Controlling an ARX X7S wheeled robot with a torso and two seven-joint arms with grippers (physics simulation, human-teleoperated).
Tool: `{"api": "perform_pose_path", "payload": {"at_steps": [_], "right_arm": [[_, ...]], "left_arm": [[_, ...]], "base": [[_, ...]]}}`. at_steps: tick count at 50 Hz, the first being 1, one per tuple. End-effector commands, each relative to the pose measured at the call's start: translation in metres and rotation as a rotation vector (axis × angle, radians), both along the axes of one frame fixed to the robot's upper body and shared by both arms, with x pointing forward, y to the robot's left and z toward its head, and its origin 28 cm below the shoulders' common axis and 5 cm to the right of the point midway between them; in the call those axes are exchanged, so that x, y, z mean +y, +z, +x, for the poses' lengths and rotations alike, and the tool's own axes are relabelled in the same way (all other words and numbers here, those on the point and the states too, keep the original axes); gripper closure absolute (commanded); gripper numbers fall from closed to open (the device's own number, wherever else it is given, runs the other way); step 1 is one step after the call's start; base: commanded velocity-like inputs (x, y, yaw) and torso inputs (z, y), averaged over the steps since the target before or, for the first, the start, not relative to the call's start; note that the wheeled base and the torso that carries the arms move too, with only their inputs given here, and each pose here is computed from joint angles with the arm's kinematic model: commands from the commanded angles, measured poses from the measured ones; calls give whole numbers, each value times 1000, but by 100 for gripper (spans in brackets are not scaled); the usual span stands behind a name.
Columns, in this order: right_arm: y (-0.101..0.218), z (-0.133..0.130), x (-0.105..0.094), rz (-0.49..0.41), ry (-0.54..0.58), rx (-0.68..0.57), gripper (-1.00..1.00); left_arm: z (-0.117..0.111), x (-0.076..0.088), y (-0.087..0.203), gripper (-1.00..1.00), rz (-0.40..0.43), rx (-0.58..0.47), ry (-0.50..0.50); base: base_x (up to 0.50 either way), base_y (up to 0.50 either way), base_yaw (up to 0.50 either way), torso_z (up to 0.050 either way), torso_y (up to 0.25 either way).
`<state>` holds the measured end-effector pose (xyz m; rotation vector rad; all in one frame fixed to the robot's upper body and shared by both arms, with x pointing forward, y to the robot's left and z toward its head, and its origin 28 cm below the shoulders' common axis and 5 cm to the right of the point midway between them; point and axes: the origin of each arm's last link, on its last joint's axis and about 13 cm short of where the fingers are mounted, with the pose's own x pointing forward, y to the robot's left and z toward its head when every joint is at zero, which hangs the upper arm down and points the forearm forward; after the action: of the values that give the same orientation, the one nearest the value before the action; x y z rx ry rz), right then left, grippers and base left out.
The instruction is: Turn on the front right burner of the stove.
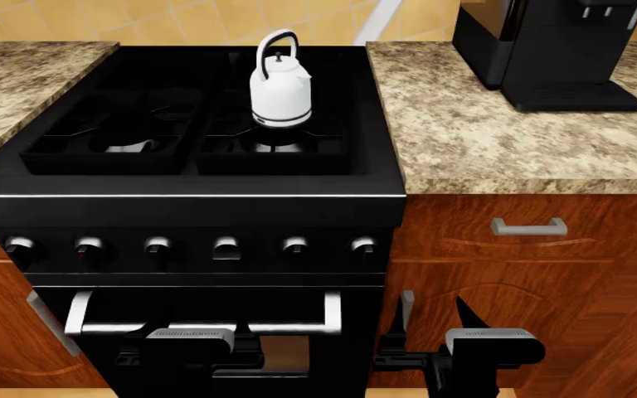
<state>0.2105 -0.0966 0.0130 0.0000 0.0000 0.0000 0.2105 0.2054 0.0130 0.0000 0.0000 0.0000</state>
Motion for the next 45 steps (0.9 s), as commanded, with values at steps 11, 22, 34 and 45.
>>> {"api": "perform_pose_path", "payload": {"at_steps": [11, 22, 34, 45], "right_arm": [[-4, 1, 1, -12, 3, 14, -100], [-5, 4, 2, -14, 0, 29, -100], [-6, 4, 2, -17, 1, 30, -100], [-6, 4, 2, -18, -1, 29, -100]], "left_arm": [[-1, 0, 1, -100, -2, -3, -3], [0, 1, 1, -100, -9, -12, -7], [0, 1, 0, -100, 4, 8, -7], [0, 1, 1, -100, 3, 3, -8]], "base": [[0, 0, 0, 0, 0], [0, 0, 0, 0, 0], [0, 0, 0, -18, 0], [0, 0, 0, -36, 0]]}}
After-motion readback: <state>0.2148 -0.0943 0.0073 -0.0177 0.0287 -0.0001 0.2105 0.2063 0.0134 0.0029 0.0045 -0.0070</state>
